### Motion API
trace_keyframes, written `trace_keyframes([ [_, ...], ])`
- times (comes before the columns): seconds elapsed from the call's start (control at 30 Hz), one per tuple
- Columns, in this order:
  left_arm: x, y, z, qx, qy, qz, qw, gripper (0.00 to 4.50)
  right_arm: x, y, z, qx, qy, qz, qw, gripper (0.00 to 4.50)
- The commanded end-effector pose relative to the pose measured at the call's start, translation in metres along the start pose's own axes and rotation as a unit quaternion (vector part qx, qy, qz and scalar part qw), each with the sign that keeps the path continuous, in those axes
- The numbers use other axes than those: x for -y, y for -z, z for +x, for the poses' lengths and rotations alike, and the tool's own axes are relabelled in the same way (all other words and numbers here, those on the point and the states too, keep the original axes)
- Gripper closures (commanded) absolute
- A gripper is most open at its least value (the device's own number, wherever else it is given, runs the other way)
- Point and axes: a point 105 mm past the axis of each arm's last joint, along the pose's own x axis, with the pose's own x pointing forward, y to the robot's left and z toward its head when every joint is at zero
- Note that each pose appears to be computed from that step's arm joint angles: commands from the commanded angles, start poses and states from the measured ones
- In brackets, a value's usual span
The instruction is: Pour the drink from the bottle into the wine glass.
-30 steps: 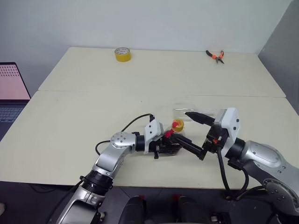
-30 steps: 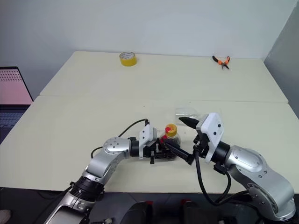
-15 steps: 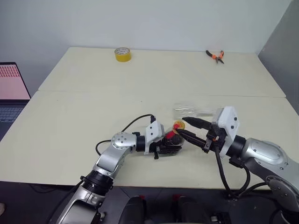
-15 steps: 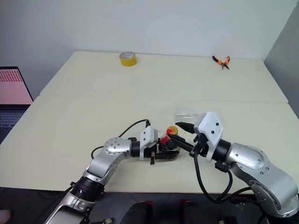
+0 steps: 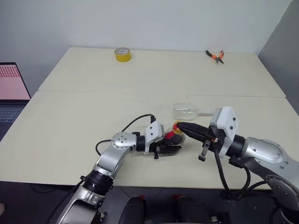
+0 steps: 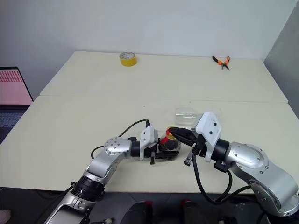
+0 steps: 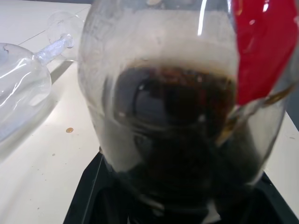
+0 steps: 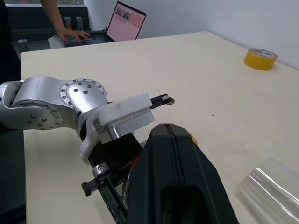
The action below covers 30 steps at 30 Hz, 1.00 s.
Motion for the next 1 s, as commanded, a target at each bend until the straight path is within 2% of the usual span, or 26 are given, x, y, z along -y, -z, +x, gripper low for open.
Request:
trace_keyframes([
  [0.03,-0.003,-0.013,0.003,0.012,-0.002,0.031,0.999,2.71,0.005,-0.014,-0.005,0.031,0.011,0.003,0.999,3.88],
  [0.3,-0.003,-0.012,0.003,0.01,-0.002,0.038,0.999,2.71,-0.003,-0.007,-0.005,-0.008,-0.018,0.008,1.0,1.08],
  [0.73,-0.002,-0.011,0.005,0.011,-0.003,0.038,0.999,2.73,0.006,-0.003,-0.004,-0.015,0.006,-0.003,1.0,1.07],
  [0.83,-0.002,-0.011,0.005,0.01,-0.003,0.038,0.999,2.74,0.008,-0.002,-0.004,-0.019,0.009,-0.007,1.0,1.68],
  [0.97,-0.002,-0.011,0.005,0.01,-0.003,0.038,0.999,2.74,0.007,-0.002,-0.004,-0.02,0.009,-0.01,1.0,3.08],
  [1.0,-0.002,-0.01,0.005,0.01,-0.003,0.038,0.999,2.74,0.007,-0.002,-0.004,-0.019,0.01,-0.011,1.0,3.27],
])
